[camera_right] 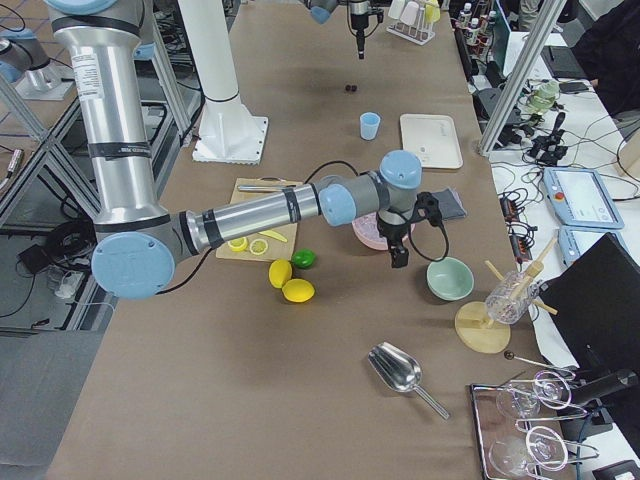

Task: Put ice and cherries in cup
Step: 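Move the left gripper down onto the dark cherries and grasp them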

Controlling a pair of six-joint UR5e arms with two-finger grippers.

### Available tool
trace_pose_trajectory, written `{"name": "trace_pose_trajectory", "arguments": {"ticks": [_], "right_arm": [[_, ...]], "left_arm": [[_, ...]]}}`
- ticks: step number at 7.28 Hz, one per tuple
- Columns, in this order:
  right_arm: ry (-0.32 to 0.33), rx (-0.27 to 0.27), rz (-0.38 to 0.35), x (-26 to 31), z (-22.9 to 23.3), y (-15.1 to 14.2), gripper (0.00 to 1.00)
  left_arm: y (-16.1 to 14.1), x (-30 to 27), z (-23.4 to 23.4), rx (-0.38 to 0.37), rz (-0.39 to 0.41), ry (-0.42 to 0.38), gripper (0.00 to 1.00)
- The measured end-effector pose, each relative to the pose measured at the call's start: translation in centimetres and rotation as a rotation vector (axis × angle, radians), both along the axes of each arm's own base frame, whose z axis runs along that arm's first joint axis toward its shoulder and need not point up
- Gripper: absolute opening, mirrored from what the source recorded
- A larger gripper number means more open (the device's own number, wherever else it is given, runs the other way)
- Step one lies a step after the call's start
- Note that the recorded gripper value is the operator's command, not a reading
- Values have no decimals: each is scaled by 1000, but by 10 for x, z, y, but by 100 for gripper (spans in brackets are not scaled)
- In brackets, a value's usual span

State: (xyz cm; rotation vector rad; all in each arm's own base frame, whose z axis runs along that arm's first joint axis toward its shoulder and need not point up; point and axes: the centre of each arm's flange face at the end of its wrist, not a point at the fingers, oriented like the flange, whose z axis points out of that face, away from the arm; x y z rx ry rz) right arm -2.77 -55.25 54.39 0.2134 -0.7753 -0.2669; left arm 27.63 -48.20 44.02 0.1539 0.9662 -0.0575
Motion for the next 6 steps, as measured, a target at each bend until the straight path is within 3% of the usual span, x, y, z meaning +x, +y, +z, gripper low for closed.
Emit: {"name": "trace_pose_trajectory", "arguments": {"ticks": [3, 5, 6], "right_arm": [[20, -13, 9, 110, 102, 31, 99], [14, -50, 27, 128, 130, 56, 100], [14, -65, 33, 130, 137, 62, 100]], "left_arm": [[12, 54, -17, 22, 44, 5, 97], [19, 70, -13, 33, 51, -17, 97], [24, 83, -6, 41, 52, -40, 87]]}}
